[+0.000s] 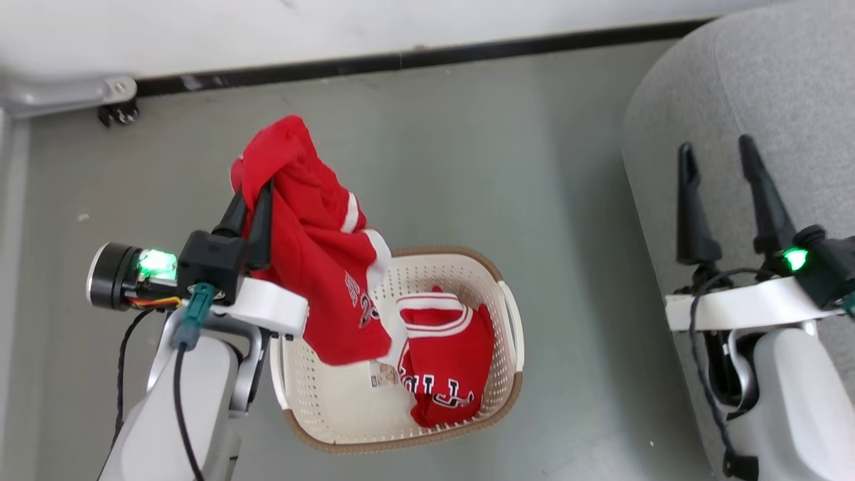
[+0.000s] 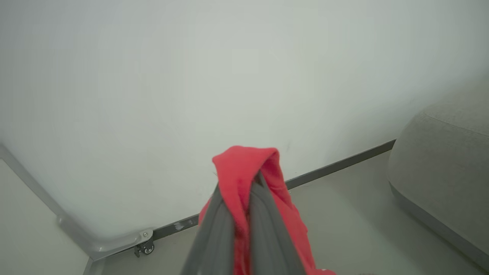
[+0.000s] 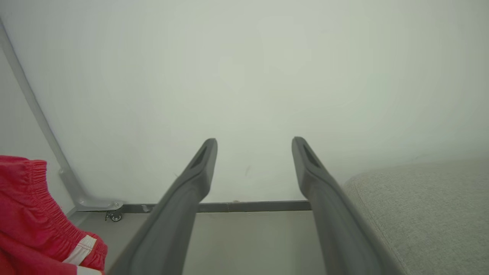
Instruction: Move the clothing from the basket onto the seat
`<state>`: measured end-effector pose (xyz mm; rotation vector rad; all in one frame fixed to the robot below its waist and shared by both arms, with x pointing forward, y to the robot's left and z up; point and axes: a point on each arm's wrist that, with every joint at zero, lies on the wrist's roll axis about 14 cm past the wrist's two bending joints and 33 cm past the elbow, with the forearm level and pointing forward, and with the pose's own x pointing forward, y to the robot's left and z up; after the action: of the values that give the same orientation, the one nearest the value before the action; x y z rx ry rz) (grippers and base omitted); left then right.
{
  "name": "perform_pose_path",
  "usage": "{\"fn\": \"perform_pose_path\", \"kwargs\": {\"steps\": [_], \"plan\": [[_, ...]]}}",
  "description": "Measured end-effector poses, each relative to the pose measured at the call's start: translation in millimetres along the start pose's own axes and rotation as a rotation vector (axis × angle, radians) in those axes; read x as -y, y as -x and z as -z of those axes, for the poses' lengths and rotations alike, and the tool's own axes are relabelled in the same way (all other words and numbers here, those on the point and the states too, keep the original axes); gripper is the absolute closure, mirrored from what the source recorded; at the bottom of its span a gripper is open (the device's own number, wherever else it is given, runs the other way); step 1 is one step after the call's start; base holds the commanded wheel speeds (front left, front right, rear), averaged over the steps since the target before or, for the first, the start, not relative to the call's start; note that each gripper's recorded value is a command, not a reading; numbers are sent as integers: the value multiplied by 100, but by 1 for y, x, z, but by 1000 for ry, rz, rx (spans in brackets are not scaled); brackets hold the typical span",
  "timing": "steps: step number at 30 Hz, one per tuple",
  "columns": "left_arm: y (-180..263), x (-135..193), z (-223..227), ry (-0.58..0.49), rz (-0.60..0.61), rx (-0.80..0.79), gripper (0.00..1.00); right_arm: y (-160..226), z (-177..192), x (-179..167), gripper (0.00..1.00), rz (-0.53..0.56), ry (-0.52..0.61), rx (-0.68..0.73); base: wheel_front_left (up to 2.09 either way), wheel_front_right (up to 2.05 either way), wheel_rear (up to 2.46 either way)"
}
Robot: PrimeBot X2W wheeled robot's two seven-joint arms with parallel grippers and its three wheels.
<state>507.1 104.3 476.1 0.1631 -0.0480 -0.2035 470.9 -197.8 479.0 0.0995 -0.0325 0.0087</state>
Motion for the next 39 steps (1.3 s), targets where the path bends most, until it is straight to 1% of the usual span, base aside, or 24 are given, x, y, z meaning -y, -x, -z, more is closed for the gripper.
{"fn": "perform_pose_path", "kwargs": {"steps": [7,13,21,28,34,39], "plan": [[17,-16,-36,-10,-23,78,100,11,-14,-24,0,-70,14,22,0,0,0],[31,-21,-70,-30,-19,156,100,25,-19,-42,0,-121,28,22,0,0,0],[49,-19,-106,-69,31,236,100,46,-18,-64,0,-197,57,3,0,0,0],[63,-2,-140,-83,106,319,100,65,-13,-87,0,-276,73,-19,0,0,0],[74,17,-180,-95,179,424,100,87,0,-116,0,-368,44,-76,0,0,0],[84,29,-202,-112,230,488,100,98,2,-127,0,-417,33,-97,0,0,0]]}}
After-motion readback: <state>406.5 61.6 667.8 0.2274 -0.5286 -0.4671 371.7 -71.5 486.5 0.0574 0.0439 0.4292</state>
